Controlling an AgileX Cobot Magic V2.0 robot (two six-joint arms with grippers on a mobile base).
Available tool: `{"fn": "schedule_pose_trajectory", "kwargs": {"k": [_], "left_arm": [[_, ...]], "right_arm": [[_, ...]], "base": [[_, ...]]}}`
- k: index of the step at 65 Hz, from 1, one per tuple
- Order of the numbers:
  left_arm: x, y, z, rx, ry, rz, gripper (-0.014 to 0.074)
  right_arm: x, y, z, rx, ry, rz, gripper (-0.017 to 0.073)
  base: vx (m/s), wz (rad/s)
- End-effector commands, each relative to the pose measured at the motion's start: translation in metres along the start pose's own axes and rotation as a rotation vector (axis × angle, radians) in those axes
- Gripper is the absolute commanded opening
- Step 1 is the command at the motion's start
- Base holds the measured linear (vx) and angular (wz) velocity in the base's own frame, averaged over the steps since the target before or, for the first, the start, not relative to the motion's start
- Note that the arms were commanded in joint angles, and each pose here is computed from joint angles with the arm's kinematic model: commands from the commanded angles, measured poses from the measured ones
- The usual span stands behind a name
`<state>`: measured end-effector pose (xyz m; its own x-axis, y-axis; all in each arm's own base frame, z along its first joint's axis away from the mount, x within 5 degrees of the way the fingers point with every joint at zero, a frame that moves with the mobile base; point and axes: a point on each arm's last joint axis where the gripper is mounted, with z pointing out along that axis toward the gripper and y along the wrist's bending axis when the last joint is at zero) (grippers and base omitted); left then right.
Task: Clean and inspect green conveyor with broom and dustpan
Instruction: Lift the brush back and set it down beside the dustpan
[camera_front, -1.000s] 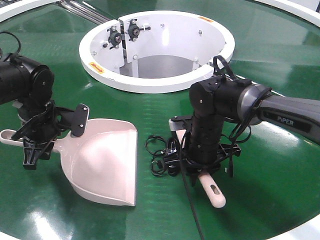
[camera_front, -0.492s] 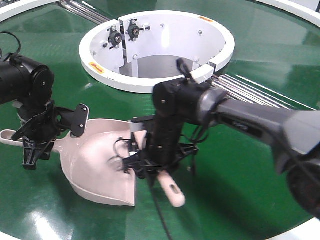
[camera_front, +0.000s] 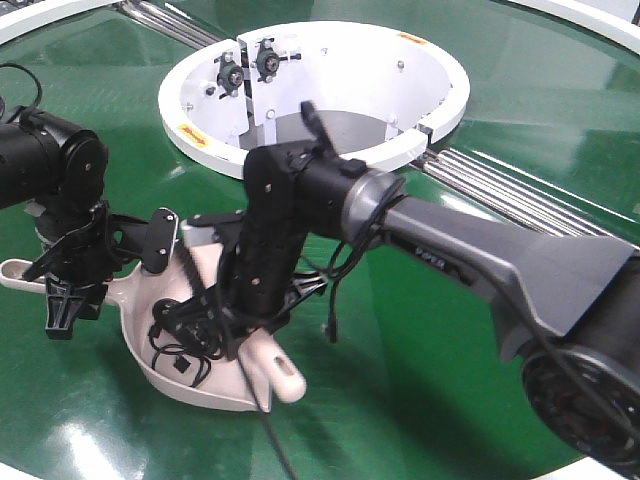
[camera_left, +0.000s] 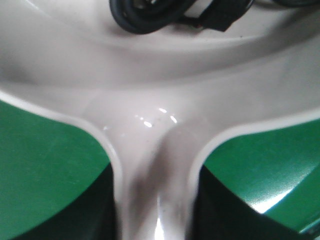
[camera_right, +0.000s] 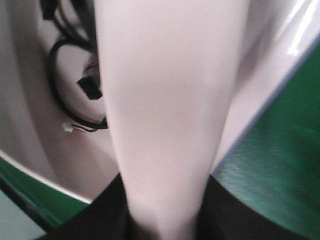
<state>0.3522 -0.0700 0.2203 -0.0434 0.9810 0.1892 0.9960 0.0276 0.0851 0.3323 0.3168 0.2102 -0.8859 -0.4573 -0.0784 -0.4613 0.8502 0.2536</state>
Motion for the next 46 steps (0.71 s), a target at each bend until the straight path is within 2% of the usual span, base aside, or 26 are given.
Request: {"fn": "schedule_pose_trajectory", "kwargs": {"k": [1, 10, 18, 30, 40, 46], "left_arm": [[0.003, 0.002, -0.023, -0.079, -0.012, -0.023, -0.0006], [0.003, 0.002, -0.023, -0.079, -0.012, -0.023, -0.0006], [0.003, 0.002, -0.023, -0.079, -0.012, -0.023, -0.0006], [0.003, 0.002, -0.023, -0.079, -0.012, -0.023, -0.0006], [0.003, 0.002, -0.023, -0.079, -0.012, -0.023, -0.0006], [0.003, 0.002, -0.023, -0.079, -0.012, -0.023, -0.0006]], "right_arm": [[0.005, -0.007, -0.054, 0.028, -0.076, -0.023, -0.0004], [0.013, -0.035, -0.073, 0.107, -0.098, -0.009, -0.0004], [0.029, -0.077, -0.091, 0.157, -0.094, 0.058, -0.0004], [0.064, -0.142, -0.116, 0.182, -0.082, 0.171, -0.0004], [0.092, -0.179, -0.114, 0.196, -0.034, 0.237, -0.0004], [0.103, -0.190, -0.106, 0.198, -0.013, 0.269, -0.0002]], "base": [[0.00, 0.00], [0.00, 0.00], [0.00, 0.00], [0.00, 0.00], [0.00, 0.00], [0.00, 0.00]]}}
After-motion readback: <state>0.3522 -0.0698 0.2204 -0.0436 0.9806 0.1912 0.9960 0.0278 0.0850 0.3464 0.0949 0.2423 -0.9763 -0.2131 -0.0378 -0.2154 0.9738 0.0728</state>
